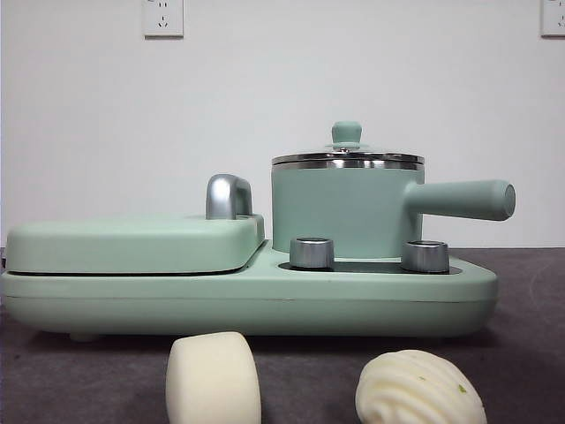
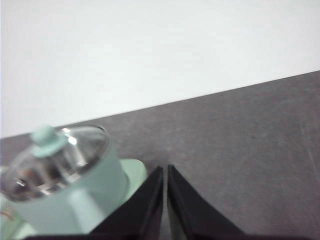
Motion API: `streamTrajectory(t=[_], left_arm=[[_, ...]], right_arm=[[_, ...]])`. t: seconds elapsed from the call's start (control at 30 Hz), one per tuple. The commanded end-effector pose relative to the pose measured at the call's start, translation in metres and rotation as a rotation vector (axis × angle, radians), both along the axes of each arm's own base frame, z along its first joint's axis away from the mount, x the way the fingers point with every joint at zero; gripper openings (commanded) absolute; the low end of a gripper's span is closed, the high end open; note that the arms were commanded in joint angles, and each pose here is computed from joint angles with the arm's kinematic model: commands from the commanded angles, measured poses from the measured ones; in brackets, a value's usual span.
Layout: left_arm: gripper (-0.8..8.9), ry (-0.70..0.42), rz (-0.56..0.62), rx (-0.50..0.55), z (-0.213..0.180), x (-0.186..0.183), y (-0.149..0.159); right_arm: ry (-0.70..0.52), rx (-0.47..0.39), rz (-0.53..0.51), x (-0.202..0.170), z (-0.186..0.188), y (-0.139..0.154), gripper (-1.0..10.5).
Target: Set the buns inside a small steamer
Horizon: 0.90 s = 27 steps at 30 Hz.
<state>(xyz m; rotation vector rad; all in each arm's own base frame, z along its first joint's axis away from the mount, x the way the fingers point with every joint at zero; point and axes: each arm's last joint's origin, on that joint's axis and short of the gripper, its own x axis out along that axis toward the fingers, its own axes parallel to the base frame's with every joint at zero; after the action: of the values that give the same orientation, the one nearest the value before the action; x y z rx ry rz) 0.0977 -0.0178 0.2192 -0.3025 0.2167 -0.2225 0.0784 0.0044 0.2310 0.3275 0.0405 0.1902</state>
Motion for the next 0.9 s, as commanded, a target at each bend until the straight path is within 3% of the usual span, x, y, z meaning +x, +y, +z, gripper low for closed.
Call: streamTrajectory(t=[0.03,0.23,0.43,0.7,0.9], left_arm=[[0.09,-0.006,-0.039,-0.014,0.026,0.006,-0.004],[0.08,0.062,-0.175,0.011,0.075,0.027,-0.015],[0.08,0.128,-0.389,0.071,0.107,0.051,-0.029],[0.08,0.184,-0.711,0.079,0.125,0.067,-0.048],[0.1,0.184,-0.749,0.072,0.124,0.068,-0.051]], right_arm=[[0.007,0.038,0.041,-0.005,0.025,0.002,0.1],[0.109,0.012,0.192,-0.006,0.07,0.007,0.1],[0.214,-0.057,0.377,0.001,0.102,0.011,0.1],[0.215,-0.119,0.572,0.012,0.122,0.015,0.1],[0.201,-0.138,0.593,0.012,0.122,0.016,0.1]])
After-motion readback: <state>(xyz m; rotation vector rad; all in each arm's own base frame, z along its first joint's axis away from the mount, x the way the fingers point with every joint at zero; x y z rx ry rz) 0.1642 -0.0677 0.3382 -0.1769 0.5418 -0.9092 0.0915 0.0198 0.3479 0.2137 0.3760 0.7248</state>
